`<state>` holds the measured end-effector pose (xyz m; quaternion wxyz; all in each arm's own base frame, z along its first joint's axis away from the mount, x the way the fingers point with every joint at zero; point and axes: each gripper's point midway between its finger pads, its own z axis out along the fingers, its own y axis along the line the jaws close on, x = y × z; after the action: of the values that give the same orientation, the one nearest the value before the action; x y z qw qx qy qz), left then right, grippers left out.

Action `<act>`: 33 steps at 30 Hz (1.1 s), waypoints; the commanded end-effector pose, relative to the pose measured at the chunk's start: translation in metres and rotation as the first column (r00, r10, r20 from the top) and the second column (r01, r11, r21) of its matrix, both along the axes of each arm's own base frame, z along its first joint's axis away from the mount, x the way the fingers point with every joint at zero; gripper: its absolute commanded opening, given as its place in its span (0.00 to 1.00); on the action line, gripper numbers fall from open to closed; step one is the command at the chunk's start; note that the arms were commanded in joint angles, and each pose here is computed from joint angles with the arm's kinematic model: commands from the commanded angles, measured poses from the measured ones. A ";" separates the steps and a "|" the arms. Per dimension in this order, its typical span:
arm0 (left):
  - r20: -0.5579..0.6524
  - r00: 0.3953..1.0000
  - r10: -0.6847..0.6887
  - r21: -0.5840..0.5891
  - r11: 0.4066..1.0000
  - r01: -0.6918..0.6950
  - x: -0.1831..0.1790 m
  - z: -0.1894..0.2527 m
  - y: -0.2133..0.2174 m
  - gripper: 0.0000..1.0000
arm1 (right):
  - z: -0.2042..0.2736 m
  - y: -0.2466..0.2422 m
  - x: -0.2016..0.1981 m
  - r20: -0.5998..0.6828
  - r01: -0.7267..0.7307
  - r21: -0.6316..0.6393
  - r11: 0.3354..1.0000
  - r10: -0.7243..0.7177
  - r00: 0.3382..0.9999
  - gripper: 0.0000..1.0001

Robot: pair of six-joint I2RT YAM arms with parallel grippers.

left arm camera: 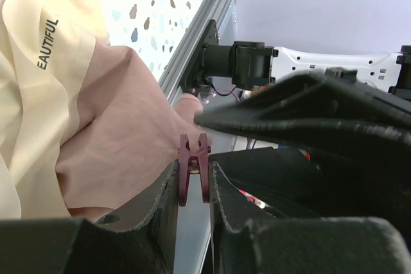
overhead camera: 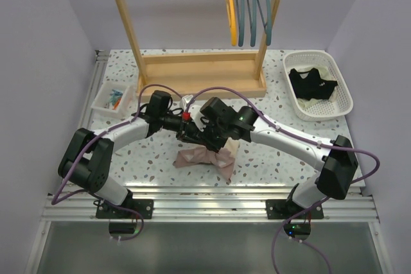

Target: Remove the underwear clipped to the hanger

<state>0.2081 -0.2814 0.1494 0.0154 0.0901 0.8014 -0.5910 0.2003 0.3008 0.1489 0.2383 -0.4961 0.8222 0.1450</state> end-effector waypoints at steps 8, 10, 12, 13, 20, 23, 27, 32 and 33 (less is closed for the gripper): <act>0.053 0.998 0.042 -0.008 0.999 -0.041 0.015 0.015 0.004 0.04 | 0.028 -0.016 0.007 0.072 0.141 0.072 0.987 -0.146 0.987 0.60; 0.059 0.997 0.057 -0.013 0.998 -0.056 0.019 0.016 0.006 0.03 | 0.027 -0.022 0.004 0.058 0.189 0.077 0.979 -0.194 0.979 0.61; 0.068 0.995 0.071 -0.010 0.997 -0.071 0.024 0.017 0.008 0.03 | 0.028 -0.028 0.008 0.060 0.273 0.102 0.957 -0.280 0.958 0.61; 0.059 0.993 0.099 0.005 0.995 -0.099 0.030 0.016 0.015 0.04 | 0.026 -0.036 0.008 0.057 0.311 0.111 0.944 -0.319 0.946 0.61; 0.165 0.919 0.359 0.112 0.919 -0.379 0.074 0.016 0.079 0.00 | -0.036 -0.035 -0.030 -0.228 0.520 0.112 0.847 -0.488 0.843 0.73; 0.211 0.864 0.456 0.158 0.857 -0.491 0.088 0.016 0.108 0.00 | -0.055 -0.028 -0.035 -0.266 0.557 0.117 0.822 -0.514 0.815 0.76; 0.241 0.783 0.573 0.181 0.766 -0.617 0.104 0.017 0.149 0.00 | -0.076 -0.004 -0.050 -0.263 0.536 0.089 0.840 -0.499 0.826 0.78; 0.327 0.647 0.689 0.188 0.624 -0.759 0.128 0.032 0.207 0.00 | -0.113 0.010 -0.058 -0.184 0.585 -0.074 0.808 -0.588 0.788 0.72; 0.337 0.626 0.703 0.194 0.598 -0.777 0.132 0.033 0.216 0.00 | -0.123 0.006 -0.060 -0.157 0.597 -0.129 0.791 -0.611 0.776 0.69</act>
<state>0.3249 -0.0944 0.1631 0.2801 -0.1781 0.8446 -0.4201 0.1324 0.2975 0.0344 0.1606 -0.2458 0.9486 0.1184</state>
